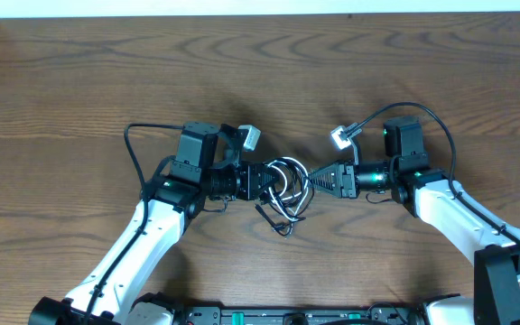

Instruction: Untangle cables

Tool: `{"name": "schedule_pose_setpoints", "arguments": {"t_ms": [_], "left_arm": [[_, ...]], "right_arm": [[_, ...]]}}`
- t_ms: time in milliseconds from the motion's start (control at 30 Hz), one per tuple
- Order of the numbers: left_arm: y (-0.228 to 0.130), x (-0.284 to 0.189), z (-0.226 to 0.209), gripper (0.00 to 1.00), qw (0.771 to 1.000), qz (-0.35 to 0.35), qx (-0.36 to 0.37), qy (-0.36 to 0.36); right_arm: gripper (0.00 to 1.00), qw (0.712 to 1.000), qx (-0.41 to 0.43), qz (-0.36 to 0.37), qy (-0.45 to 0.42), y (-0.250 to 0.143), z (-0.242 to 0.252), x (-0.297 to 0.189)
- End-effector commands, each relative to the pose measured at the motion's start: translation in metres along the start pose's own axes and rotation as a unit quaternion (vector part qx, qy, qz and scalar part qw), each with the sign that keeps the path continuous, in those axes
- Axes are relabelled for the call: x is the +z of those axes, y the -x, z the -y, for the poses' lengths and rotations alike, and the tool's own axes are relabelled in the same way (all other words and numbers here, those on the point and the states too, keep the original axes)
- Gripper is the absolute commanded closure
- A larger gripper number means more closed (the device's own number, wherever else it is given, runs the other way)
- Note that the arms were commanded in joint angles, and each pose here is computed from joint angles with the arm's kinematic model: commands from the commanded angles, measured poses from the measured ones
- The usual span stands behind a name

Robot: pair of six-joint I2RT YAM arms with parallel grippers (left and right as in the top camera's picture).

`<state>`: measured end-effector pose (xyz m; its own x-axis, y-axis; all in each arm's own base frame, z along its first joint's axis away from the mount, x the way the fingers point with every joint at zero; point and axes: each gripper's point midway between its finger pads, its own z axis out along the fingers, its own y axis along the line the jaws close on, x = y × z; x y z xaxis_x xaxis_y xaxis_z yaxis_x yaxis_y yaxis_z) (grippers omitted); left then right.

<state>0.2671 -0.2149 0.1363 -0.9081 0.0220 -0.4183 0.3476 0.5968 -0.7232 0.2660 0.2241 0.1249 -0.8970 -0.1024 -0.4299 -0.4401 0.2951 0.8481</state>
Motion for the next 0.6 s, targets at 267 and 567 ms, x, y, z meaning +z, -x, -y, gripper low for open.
{"name": "schedule_pose_setpoints", "arguments": {"t_ms": [267, 567], "left_arm": [[0.015, -0.004, 0.015, 0.92, 0.999, 0.026, -0.013, -0.029], [-0.006, 0.008, 0.046, 0.92, 0.997, -0.016, 0.015, -0.077]], "right_arm": [[0.72, 0.998, -0.019, -0.013, 0.05, -0.002, -0.021, 0.0], [0.72, 0.995, -0.054, -0.017, 0.077, 0.0, -0.034, 0.005]]}}
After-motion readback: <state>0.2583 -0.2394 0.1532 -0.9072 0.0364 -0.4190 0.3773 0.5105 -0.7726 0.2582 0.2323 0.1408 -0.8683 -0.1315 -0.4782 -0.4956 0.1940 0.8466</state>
